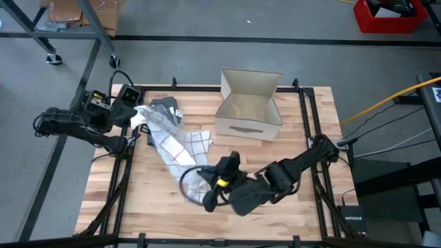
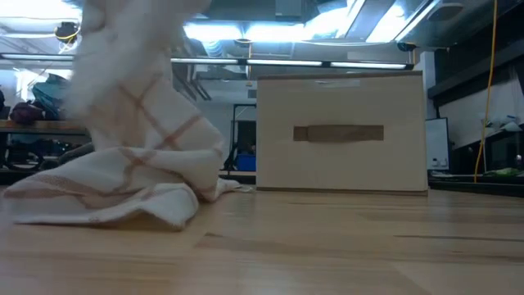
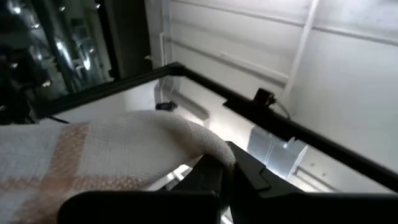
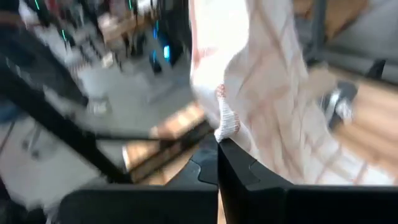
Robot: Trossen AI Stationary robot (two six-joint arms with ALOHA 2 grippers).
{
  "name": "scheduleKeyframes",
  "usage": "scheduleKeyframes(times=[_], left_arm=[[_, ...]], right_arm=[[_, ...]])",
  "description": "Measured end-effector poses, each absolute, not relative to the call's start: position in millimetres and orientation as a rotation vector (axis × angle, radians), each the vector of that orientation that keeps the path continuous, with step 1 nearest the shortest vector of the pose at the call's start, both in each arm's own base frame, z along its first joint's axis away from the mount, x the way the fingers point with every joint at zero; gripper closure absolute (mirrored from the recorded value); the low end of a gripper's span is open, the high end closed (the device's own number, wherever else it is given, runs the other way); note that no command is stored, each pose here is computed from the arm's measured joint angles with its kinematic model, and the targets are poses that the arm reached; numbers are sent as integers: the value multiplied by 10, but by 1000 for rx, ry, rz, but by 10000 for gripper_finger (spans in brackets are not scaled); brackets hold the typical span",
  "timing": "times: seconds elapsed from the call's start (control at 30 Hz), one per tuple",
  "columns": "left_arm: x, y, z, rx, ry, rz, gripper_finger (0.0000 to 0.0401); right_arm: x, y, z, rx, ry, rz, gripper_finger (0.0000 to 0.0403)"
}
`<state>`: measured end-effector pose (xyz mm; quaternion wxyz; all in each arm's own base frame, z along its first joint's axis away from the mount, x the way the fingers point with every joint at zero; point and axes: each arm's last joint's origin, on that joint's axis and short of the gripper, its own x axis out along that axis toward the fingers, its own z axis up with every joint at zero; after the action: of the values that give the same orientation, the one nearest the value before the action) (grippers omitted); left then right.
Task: Fold towel
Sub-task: Fold the white towel
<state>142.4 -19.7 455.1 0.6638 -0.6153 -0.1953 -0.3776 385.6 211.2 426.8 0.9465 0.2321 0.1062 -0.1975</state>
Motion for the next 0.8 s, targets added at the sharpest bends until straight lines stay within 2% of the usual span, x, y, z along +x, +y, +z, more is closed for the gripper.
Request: scheduleKeyframes(times=[0.27,0.57,0.8], left_arm=[[1489,-215,4480,-1399,-329,-810,401],[1547,-222,4408,-1423,-249,-740,401],[1561,-224,4388,-1427,-229,-723,401]], right_arm=[[3899,2187,3944,518,466,-320,402],[3927,2224,3875,543,527,-271,401],[3913,2244,3848,588,601,-216,365]])
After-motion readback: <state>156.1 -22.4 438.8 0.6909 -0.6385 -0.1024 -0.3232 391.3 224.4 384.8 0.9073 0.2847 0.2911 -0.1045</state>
